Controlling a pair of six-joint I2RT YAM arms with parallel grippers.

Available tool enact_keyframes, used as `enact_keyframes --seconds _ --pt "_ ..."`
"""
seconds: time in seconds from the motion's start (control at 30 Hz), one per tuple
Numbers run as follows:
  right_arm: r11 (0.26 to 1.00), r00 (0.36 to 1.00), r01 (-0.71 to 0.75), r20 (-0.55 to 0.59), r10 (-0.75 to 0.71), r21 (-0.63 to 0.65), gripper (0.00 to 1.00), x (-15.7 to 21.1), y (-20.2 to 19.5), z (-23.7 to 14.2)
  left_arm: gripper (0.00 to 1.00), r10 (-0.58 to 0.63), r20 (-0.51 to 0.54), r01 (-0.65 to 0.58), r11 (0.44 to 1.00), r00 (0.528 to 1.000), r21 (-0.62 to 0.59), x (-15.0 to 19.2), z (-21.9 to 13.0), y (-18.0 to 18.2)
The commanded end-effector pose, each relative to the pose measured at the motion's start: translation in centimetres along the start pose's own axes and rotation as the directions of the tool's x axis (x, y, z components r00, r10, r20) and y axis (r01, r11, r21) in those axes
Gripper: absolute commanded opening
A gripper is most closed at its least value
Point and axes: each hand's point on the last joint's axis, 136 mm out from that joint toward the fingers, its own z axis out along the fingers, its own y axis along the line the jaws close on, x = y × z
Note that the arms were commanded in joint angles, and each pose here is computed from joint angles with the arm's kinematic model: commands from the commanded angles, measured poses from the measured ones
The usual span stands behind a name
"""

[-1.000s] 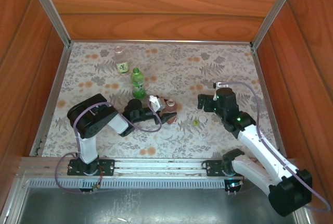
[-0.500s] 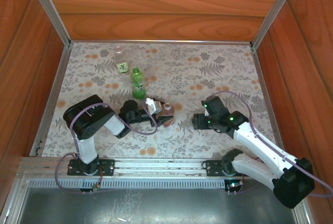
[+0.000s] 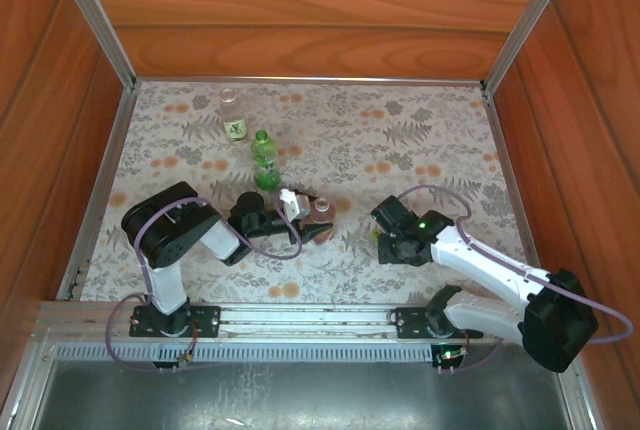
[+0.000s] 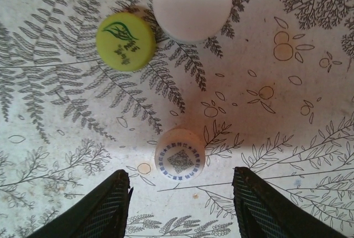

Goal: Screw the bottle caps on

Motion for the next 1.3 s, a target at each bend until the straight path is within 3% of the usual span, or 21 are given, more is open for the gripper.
enact_keyframes --seconds 0.0,0.6,0.7,1.27 --pt "0.999 0.999 -0.042 -0.018 0.043 0.011 0.51 0.7 -0.1 1.0 0.65 -0.024 -0.045 0.024 1.000 0.999 0.020 1.3 -0.4 -0.5" --pt "0.998 0.997 -0.059 -0.055 0.060 0.028 0.45 0.9 0.5 3.3 0.65 -0.022 -0.044 0.023 0.999 0.999 0.026 1.1 -0.5 -0.7" --pt "0.998 0.996 -0.058 -0.060 0.059 0.025 0.39 0.9 0.6 3.5 0.66 -0.021 -0.043 0.022 0.999 0.999 0.029 1.1 -0.4 -0.7" --pt "0.999 0.998 0.047 -0.052 -0.047 -0.003 0.32 -0.4 1.5 1.2 0.65 -0.019 -0.047 0.020 1.000 0.999 0.024 1.1 -0.5 -0.7"
